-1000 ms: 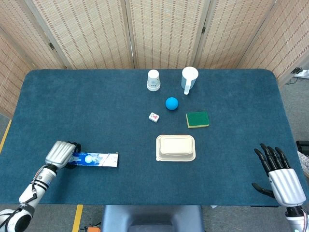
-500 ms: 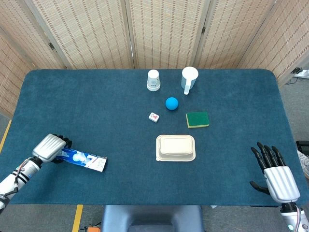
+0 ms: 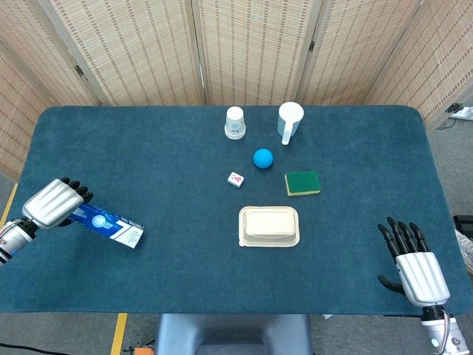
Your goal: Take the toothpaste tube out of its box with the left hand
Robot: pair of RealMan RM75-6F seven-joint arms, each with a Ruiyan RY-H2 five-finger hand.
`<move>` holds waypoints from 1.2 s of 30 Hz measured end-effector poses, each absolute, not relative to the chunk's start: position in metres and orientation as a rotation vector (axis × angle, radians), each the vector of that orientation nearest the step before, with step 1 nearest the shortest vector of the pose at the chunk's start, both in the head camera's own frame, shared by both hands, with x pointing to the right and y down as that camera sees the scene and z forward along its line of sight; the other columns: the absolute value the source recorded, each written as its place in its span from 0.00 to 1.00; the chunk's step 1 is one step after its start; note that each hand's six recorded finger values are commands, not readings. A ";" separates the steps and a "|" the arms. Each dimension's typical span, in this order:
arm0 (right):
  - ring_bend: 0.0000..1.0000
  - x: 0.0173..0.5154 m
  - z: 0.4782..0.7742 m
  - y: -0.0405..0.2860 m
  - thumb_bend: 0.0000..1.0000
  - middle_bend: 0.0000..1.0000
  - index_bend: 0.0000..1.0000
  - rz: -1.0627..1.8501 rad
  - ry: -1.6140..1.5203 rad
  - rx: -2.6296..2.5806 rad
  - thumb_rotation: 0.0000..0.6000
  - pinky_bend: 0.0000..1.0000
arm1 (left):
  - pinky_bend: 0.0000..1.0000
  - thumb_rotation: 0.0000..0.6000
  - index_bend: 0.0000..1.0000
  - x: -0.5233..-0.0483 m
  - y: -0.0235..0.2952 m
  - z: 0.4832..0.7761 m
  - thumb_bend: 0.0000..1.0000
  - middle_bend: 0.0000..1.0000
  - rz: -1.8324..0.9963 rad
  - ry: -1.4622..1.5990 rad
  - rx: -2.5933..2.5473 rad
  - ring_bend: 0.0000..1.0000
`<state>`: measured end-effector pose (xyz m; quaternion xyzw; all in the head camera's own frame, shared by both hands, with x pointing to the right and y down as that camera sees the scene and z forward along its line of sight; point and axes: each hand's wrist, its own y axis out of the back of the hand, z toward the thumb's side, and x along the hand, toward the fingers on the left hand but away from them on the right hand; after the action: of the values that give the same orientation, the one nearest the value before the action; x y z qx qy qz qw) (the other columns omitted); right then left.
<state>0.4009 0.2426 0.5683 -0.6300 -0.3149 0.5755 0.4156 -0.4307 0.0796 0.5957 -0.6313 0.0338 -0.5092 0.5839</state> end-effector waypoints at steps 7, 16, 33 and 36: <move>0.00 0.403 0.562 0.244 0.13 0.00 0.00 1.426 -0.807 -1.581 1.00 0.00 | 0.52 1.00 0.48 -0.418 0.062 0.572 0.23 0.54 -1.144 0.025 -1.318 0.43; 0.00 0.402 0.561 0.246 0.13 0.00 0.00 1.418 -0.805 -1.583 1.00 0.00 | 0.51 1.00 0.46 -0.406 0.050 0.547 0.21 0.53 -1.057 -0.053 -1.132 0.42; 0.00 0.403 0.558 0.247 0.13 0.00 0.00 1.406 -0.812 -1.587 1.00 0.00 | 0.45 1.00 0.39 -0.385 0.046 0.518 0.17 0.46 -1.058 -0.039 -0.993 0.35; 0.00 0.402 0.558 0.247 0.13 0.00 0.00 1.405 -0.809 -1.588 1.00 0.00 | 0.45 1.00 0.39 -0.385 0.047 0.518 0.17 0.46 -1.060 -0.039 -0.991 0.35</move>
<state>0.4024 0.2468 0.5582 -0.6344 -0.3231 0.5611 0.4223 -0.3850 0.0468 0.5182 -0.4530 -0.0179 -0.4846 0.7481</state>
